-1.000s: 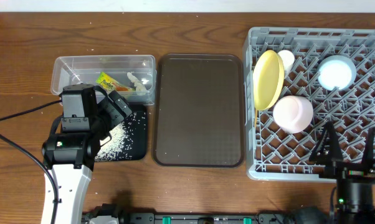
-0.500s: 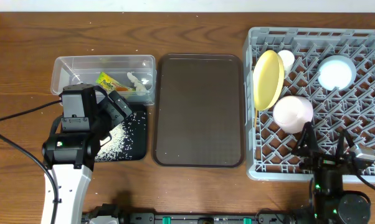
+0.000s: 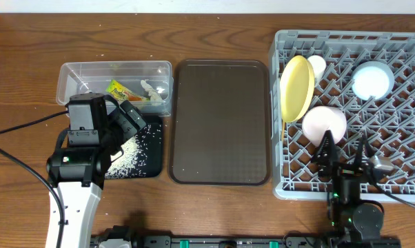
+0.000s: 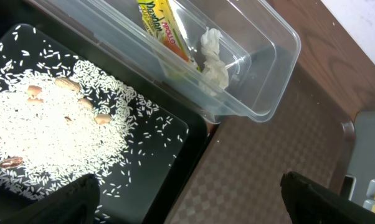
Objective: Sort waste into correct bins and load items into the dishwasher rack
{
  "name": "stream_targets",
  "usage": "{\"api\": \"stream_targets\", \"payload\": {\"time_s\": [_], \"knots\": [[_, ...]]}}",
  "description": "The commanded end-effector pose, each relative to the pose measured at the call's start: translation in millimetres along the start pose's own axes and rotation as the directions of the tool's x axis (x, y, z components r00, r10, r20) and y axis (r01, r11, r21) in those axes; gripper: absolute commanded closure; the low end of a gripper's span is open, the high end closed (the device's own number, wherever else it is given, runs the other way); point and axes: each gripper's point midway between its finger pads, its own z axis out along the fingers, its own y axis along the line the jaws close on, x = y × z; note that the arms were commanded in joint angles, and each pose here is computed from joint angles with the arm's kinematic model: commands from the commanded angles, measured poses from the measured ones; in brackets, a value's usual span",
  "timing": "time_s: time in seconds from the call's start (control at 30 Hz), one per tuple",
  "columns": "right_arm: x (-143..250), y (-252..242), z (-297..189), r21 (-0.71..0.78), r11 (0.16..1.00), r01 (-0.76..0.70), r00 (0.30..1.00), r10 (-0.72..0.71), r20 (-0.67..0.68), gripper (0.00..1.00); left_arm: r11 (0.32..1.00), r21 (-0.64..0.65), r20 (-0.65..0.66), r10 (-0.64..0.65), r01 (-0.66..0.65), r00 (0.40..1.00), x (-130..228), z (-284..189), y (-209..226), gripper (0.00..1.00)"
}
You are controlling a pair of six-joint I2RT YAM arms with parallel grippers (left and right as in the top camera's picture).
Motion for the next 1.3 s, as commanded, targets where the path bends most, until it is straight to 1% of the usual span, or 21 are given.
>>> {"api": "stream_targets", "payload": {"time_s": [0.0,0.13,0.23,0.5,0.6,0.7,0.8,0.9,1.27], "knots": [[6.9,-5.1,-0.4,0.021,1.000,-0.019,1.000,0.019,-0.025,0.01,1.000,-0.002,0.016,-0.004,0.004,1.000,-5.4,-2.2,-0.9,0.05],[30.4,-16.0,-2.6,0.061,0.998,0.031,0.992,-0.023,-0.122,0.01,1.000,-0.002,0.016,-0.004,0.004,1.000,-5.4,-2.2,-0.9,0.05],[30.8,-14.0,-2.6,0.044,0.995,0.087,0.989,-0.081,-0.127,0.01,1.000,-0.002,0.015,-0.004,0.004,1.000,-5.3,-2.2,-0.9,0.05],[29.5,-14.5,-2.4,0.047,0.995,0.093,0.989,-0.086,-0.122,0.01,1.000,-0.002,0.015,-0.004,0.004,1.000,-5.3,-2.2,-0.9,0.05],[33.1,-8.0,-2.7,-0.014,0.969,0.245,0.960,-0.245,-0.137,0.01,1.000,-0.002,0.016,-0.004,0.004,1.000,-5.4,-2.2,-0.9,0.05],[39.4,1.7,-3.7,-0.104,0.902,0.418,0.892,-0.429,-0.138,0.01,1.000,-0.002,0.016,-0.004,0.004,1.000,-5.4,-2.2,-0.9,0.05],[42.1,5.7,-4.4,-0.146,0.852,0.503,0.844,-0.521,-0.127,0.01,1.000,-0.002,0.015,-0.004,0.004,1.000,-5.3,-2.2,-0.9,0.04],[42.2,5.7,-4.4,-0.149,0.840,0.521,0.833,-0.539,-0.124,0.01,1.000,-0.002,0.016,-0.004,0.004,1.000,-5.4,-2.2,-0.9,0.05],[42.2,5.5,-4.4,-0.150,0.835,0.530,0.828,-0.548,-0.123,0.01,1.000,-0.002,0.016,-0.004,0.004,1.000,-5.4,-2.2,-0.9,0.05]]}}
